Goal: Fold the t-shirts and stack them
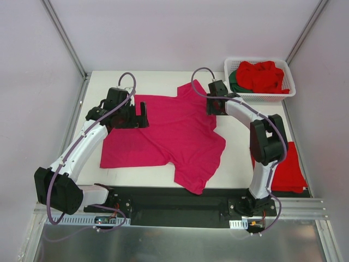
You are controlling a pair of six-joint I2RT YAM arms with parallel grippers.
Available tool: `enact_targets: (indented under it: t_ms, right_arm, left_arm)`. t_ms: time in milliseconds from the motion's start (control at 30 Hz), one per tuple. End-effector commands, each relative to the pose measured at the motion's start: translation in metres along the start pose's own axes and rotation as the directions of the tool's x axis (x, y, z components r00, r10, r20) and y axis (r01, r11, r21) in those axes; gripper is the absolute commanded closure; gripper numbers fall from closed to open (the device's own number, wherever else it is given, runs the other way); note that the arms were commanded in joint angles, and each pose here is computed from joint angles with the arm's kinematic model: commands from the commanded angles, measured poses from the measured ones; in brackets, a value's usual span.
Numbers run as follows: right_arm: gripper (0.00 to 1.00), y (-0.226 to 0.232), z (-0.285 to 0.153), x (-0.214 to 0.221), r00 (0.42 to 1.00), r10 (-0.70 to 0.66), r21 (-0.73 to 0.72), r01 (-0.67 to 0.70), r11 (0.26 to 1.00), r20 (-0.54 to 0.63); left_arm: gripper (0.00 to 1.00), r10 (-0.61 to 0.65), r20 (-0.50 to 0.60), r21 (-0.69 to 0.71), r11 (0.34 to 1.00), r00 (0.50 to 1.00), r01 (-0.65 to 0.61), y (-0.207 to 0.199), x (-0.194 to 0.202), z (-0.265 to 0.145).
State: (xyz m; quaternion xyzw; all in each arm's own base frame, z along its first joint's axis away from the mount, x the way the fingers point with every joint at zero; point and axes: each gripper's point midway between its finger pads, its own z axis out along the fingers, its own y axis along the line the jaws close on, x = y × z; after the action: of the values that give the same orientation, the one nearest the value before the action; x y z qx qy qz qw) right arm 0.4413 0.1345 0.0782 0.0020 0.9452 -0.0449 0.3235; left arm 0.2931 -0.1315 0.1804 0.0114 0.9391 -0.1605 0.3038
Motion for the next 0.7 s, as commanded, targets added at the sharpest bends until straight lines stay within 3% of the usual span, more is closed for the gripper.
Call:
enact_targets:
  t_ms: [0,67,333,533,667]
  right_arm:
    - [0.36,-0.01,0.011,0.007,0.999,-0.01,0.049,0.012,0.999,-0.042]
    - [0.37,-0.009,0.017,0.013,0.998,-0.016,0.049,0.019,0.999,-0.062]
    - [0.66,-0.006,0.025,0.017,0.997,-0.017,0.043,0.02,0.999,-0.072]
    - [0.97,-0.007,0.023,0.013,0.998,-0.012,0.038,0.014,0.999,-0.065]
    - [0.99,-0.015,0.019,0.003,0.999,-0.009,0.076,0.012,0.997,-0.036]
  left_arm:
    - [0.01,0.021,0.031,0.006,1.0,0.999,-0.021,-0.004,-0.006,-0.005]
    - [0.01,0.019,0.028,0.005,1.0,0.999,-0.019,-0.004,-0.006,-0.005]
    - [0.01,0.024,0.029,-0.003,1.0,0.999,-0.024,-0.002,-0.005,-0.005]
    - [0.01,0.022,0.028,-0.01,1.0,0.999,-0.022,-0.001,-0.004,-0.004]
    - [0.01,0.024,0.029,-0.008,1.0,0.999,-0.023,-0.001,-0.004,-0.005]
